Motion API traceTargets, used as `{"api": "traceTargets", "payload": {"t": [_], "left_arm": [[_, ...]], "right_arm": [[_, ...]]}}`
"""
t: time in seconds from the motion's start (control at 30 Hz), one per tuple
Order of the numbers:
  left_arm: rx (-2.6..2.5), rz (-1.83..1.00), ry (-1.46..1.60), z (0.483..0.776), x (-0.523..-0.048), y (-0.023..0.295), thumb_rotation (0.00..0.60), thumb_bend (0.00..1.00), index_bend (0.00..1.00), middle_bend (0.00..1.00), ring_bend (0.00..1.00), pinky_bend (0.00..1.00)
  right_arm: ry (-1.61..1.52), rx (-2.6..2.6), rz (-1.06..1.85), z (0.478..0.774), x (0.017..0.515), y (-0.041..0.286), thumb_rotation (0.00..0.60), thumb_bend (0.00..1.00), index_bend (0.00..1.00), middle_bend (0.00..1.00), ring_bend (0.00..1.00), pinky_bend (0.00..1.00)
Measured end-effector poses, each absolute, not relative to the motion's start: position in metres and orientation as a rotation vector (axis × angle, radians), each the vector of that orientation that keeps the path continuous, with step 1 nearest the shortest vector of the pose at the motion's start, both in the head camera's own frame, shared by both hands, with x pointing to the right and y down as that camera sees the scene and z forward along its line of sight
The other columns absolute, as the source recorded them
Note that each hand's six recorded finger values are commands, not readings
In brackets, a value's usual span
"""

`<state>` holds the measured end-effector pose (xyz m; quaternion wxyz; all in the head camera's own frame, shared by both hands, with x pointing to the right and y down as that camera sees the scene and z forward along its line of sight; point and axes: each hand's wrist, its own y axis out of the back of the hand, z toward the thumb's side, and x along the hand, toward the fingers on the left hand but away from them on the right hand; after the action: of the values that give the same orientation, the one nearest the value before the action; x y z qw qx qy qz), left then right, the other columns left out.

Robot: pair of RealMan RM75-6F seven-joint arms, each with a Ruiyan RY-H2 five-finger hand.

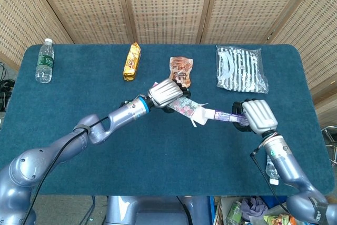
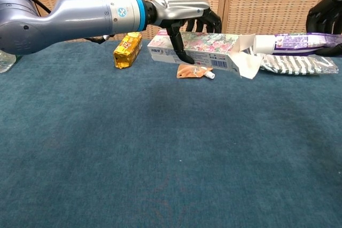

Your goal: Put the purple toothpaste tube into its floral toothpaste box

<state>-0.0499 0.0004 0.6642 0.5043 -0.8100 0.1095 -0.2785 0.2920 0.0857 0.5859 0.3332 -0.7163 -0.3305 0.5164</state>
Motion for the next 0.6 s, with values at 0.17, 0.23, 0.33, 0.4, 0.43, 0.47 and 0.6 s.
{"api": "traceTargets", "payload": {"t": [0.17, 0.23, 0.33, 0.4, 0.43, 0.47, 0.6], "left_arm": [[-1.951, -0.666, 0.27, 0.663, -0.045, 0.002, 0.6, 0.23, 0.41, 0.44, 0.42, 0.44], [-1.96, -0.667, 0.279, 0.662, -0.043, 0.002, 0.6, 0.23, 0.41, 0.44, 0.42, 0.44], [-1.965, -0.667, 0.283, 0.661, -0.04, 0.003, 0.6, 0.23, 0.41, 0.44, 0.42, 0.44], [-1.965, -0.665, 0.283, 0.66, -0.039, 0.003, 0.6, 0.23, 0.41, 0.44, 0.42, 0.44], [-1.962, -0.663, 0.282, 0.659, -0.038, 0.003, 0.6, 0.23, 0.41, 0.44, 0.42, 0.44], [-1.958, -0.662, 0.281, 0.659, -0.037, 0.003, 0.6, 0.23, 0.41, 0.44, 0.42, 0.44], [-1.956, -0.656, 0.274, 0.657, -0.033, 0.005, 0.6, 0.23, 0.41, 0.44, 0.42, 0.44]], "right_arm": [[-0.86, -1.865, 1.358, 0.589, 0.288, 0.085, 0.6, 0.6, 0.63, 0.64, 0.47, 0.41], [-0.859, -1.867, 1.361, 0.591, 0.288, 0.086, 0.6, 0.6, 0.63, 0.64, 0.47, 0.41], [-0.854, -1.868, 1.365, 0.593, 0.286, 0.087, 0.6, 0.6, 0.63, 0.64, 0.47, 0.41], [-0.852, -1.867, 1.366, 0.593, 0.286, 0.087, 0.6, 0.6, 0.63, 0.64, 0.47, 0.41], [-0.852, -1.867, 1.367, 0.593, 0.285, 0.087, 0.6, 0.6, 0.63, 0.64, 0.47, 0.41], [-0.852, -1.867, 1.367, 0.593, 0.285, 0.087, 0.6, 0.6, 0.63, 0.64, 0.47, 0.41], [-0.854, -1.866, 1.367, 0.593, 0.284, 0.086, 0.6, 0.6, 0.63, 0.64, 0.47, 0.41]]}}
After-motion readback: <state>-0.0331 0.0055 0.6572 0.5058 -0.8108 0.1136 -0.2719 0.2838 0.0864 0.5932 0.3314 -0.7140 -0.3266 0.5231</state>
